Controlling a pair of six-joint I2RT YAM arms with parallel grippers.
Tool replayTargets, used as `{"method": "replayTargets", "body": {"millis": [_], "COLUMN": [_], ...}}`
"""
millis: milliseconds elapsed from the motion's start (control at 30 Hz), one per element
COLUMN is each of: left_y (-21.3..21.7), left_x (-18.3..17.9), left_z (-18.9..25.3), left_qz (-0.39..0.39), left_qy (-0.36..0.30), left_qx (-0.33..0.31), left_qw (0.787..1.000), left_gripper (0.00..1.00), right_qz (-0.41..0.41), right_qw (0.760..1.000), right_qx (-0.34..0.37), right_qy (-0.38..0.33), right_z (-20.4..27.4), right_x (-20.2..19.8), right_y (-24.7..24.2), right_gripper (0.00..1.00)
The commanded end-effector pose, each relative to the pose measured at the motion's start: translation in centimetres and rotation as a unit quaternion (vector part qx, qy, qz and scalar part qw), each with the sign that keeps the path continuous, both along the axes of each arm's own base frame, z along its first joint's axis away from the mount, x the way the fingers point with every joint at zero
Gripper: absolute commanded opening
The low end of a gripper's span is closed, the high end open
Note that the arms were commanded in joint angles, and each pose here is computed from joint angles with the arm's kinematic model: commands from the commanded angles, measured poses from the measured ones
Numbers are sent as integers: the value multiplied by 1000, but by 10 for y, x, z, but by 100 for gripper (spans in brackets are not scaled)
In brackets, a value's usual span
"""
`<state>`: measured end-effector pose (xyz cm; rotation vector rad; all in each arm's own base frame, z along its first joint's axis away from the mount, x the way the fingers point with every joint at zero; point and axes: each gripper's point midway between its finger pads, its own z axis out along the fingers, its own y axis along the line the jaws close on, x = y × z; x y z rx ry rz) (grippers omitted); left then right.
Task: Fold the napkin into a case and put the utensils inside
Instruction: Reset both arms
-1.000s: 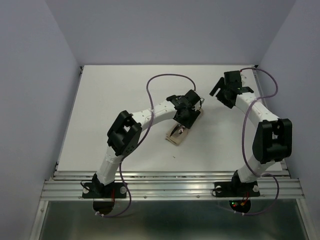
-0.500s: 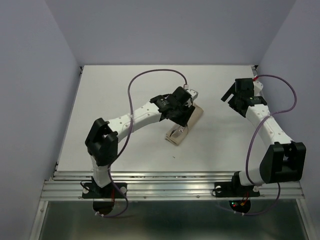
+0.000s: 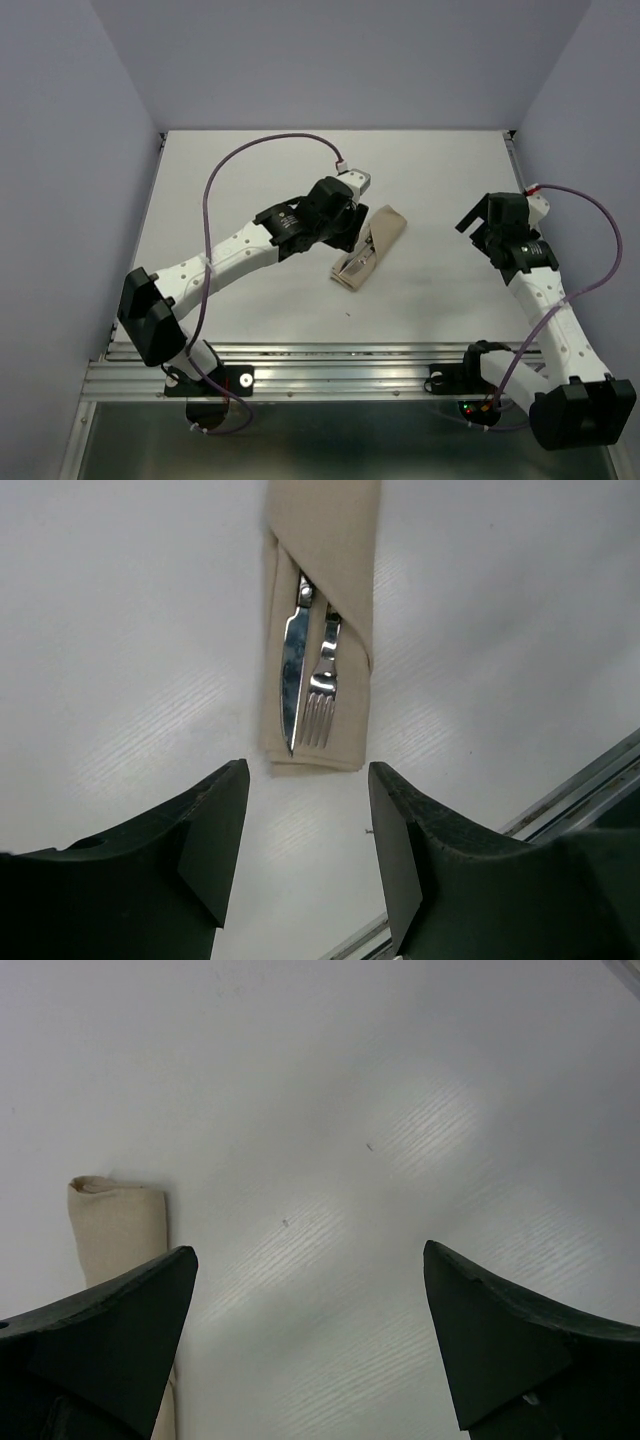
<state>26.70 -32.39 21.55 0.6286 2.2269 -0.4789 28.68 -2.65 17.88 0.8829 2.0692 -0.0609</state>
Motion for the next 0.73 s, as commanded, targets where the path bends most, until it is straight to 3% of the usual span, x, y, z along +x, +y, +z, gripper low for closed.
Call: {"method": "replayTargets", "body": {"millis": [0, 133, 267, 467, 700], "left_y": [28, 56, 117, 185, 202], "left_x": [-2, 1, 19, 43, 55], "left_z": [19, 43, 63, 64, 75], "left_qz": [49, 89, 193, 288, 313], "left_qy": [-37, -75, -110, -89, -96], "left_qx": [-15, -36, -34, -56, -104], "left_qw": [998, 993, 974, 952, 939], "left_gripper": [64, 66, 67, 67, 67], "right_qz": [-8, -1, -5, -5, -15], "right_qw": [999, 999, 999, 997, 997], "right_qx": [-8, -11, -20, -16, -18], "right_qy": [-32, -45, -45, -76, -78], "right_z": [16, 17, 17, 30, 27], "right_x": [-12, -23, -33, -34, -33], "right_y": [-5, -5, -9, -8, -11], "right_gripper": [100, 100, 100, 100, 100]}}
